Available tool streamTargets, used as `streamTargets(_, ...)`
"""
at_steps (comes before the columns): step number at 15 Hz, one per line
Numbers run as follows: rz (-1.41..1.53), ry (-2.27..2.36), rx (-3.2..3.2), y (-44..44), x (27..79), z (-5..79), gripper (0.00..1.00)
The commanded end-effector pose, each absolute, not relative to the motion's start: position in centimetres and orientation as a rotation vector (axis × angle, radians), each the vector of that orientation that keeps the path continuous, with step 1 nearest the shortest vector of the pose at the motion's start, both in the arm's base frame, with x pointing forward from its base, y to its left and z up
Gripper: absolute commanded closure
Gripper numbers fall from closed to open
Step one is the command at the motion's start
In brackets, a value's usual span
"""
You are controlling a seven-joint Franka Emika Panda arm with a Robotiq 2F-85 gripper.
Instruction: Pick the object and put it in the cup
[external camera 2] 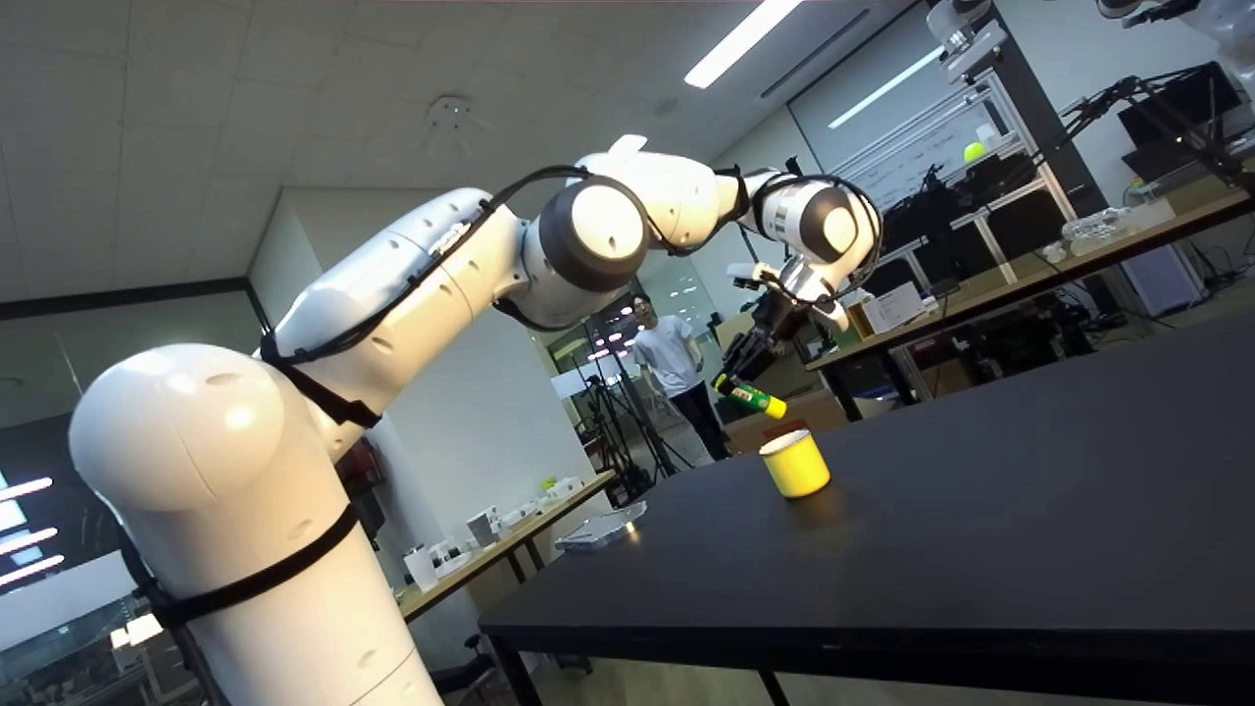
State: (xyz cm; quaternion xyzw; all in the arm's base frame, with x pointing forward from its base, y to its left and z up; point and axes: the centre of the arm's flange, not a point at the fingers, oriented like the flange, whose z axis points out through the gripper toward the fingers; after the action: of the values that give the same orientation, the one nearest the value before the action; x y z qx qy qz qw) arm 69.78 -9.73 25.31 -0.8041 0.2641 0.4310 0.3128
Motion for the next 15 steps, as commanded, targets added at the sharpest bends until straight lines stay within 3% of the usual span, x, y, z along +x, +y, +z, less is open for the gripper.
streamTargets(1, 1.154, 0.701, -2.029, -10.7, 75.6, 22.9, 0.91)
streamTargets(15, 1.013, 0.666, -2.116, -8.3, 75.8, 15.5, 0.91)
